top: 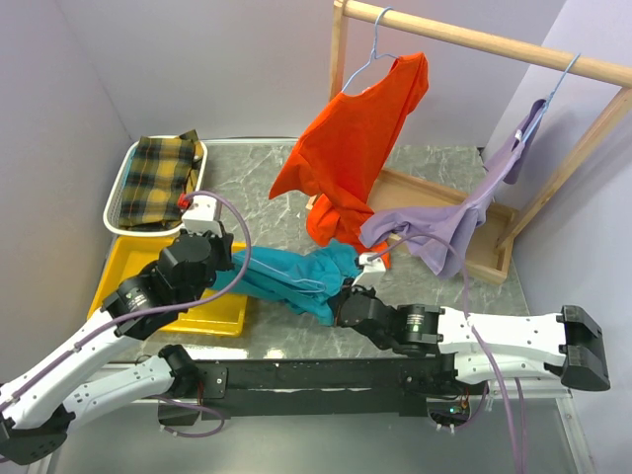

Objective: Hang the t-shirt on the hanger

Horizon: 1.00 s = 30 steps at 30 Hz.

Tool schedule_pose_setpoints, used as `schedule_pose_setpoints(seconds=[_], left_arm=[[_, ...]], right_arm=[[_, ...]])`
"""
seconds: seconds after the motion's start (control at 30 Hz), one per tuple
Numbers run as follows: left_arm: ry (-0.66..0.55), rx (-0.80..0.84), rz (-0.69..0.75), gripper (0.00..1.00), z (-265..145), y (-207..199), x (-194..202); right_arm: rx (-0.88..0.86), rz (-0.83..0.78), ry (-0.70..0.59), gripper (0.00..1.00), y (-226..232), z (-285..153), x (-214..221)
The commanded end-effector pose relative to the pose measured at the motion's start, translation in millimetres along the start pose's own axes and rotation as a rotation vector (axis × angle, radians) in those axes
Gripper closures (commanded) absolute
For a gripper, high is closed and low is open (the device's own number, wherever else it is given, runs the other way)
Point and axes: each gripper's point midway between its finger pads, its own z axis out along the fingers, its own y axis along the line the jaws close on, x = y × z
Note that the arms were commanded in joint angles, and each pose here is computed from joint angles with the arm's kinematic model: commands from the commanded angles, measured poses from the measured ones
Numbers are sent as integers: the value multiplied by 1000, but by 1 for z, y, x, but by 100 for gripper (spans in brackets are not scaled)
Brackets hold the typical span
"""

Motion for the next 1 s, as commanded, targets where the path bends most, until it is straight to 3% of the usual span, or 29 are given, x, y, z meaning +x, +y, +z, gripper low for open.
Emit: schedule_pose_setpoints(seconds=[0.0,0.53,0.67,0.97], left_arm=[[-63,-66,21,99,1,12,-15],[-61,-67,37,99,2,12,-13],[-61,-49,37,99,2,8,-16],[-119,117,34,99,-8,-20,-38]], right_arm=[[1,-1,-20,100,-6,-8,-12],[-28,-9,-45,100,-3,-31,-44],[-93,-61,-32,100,21,-44,-62],[-283,-270,138,100,93,-58,-67]])
